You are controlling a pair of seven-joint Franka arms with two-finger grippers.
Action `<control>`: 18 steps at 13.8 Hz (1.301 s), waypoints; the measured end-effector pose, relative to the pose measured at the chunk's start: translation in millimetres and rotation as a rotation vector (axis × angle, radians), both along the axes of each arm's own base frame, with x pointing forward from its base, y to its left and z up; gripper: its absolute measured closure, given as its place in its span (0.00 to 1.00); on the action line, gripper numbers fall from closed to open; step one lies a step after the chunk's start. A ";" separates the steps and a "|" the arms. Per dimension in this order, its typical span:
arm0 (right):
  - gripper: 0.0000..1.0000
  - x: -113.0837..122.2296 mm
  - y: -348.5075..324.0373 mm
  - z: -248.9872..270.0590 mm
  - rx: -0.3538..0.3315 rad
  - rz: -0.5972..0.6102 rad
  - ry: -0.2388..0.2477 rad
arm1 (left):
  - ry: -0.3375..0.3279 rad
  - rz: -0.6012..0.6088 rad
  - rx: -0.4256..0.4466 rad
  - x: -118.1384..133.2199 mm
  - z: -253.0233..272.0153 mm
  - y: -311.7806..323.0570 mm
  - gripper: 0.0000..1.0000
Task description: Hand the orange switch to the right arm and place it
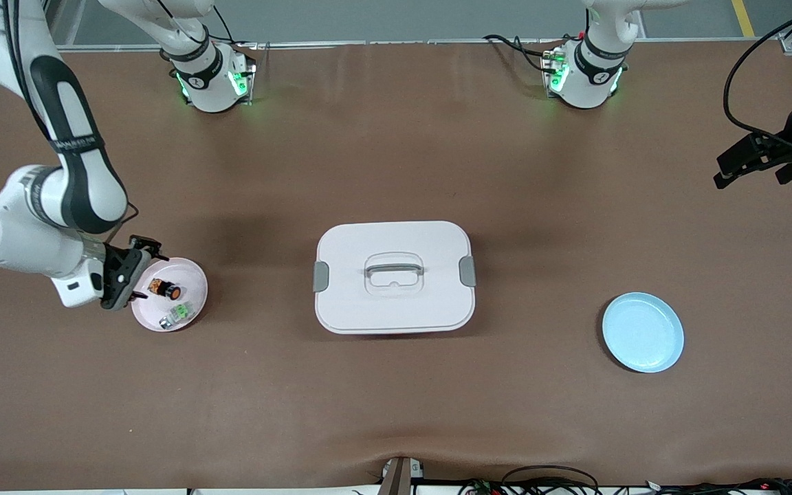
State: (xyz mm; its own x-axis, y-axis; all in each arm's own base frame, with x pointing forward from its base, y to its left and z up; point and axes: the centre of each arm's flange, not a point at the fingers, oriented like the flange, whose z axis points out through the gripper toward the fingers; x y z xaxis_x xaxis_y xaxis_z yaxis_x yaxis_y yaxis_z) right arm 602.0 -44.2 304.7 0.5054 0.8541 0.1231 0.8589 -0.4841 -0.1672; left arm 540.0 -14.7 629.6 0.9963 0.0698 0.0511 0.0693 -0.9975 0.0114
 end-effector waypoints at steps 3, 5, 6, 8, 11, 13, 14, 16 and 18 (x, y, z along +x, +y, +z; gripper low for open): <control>0.00 -1.5 -8.4 53.3 0.009 -0.056 0.030 | 0.012 -0.008 0.000 2.2 -4.6 -0.4 0.00; 0.00 3.9 -16.8 87.0 -0.019 -0.119 0.064 | 0.006 -0.015 0.000 4.2 -2.0 -3.2 0.00; 0.00 8.3 -19.6 106.4 -0.052 -0.154 0.071 | 0.001 -0.017 0.000 4.8 0.4 -4.7 0.00; 0.00 15.3 -20.7 142.6 -0.094 -0.240 0.074 | 0.003 -0.019 0.000 4.3 2.1 -5.4 0.00; 0.00 20.6 -19.4 168.8 -0.115 -0.405 0.069 | 0.012 -0.019 0.000 3.8 0.8 -5.3 0.00; 0.00 21.3 -17.9 180.0 -0.129 -0.554 0.093 | 0.015 -0.019 0.000 3.7 0.3 -5.3 0.00; 0.00 20.6 -14.1 186.4 -0.137 -0.626 0.115 | 0.016 -0.019 0.000 3.7 0.0 -5.3 0.00; 0.00 22.2 -0.5 202.3 -0.149 -0.751 0.132 | 0.019 -0.019 0.000 3.6 -0.5 -5.3 0.00; 0.00 25.3 10.1 218.0 -0.159 -0.855 0.120 | 0.021 -0.019 0.000 3.7 -0.9 -5.2 0.00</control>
State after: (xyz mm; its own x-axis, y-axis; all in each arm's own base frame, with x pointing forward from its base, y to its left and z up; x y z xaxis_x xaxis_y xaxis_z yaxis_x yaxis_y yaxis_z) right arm 627.3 -34.1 522.6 0.9819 0.1792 -0.0606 0.1720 -0.9790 -0.1091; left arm 543.7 -20.0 628.7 0.9982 0.0512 0.0306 0.0509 -0.9987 0.0104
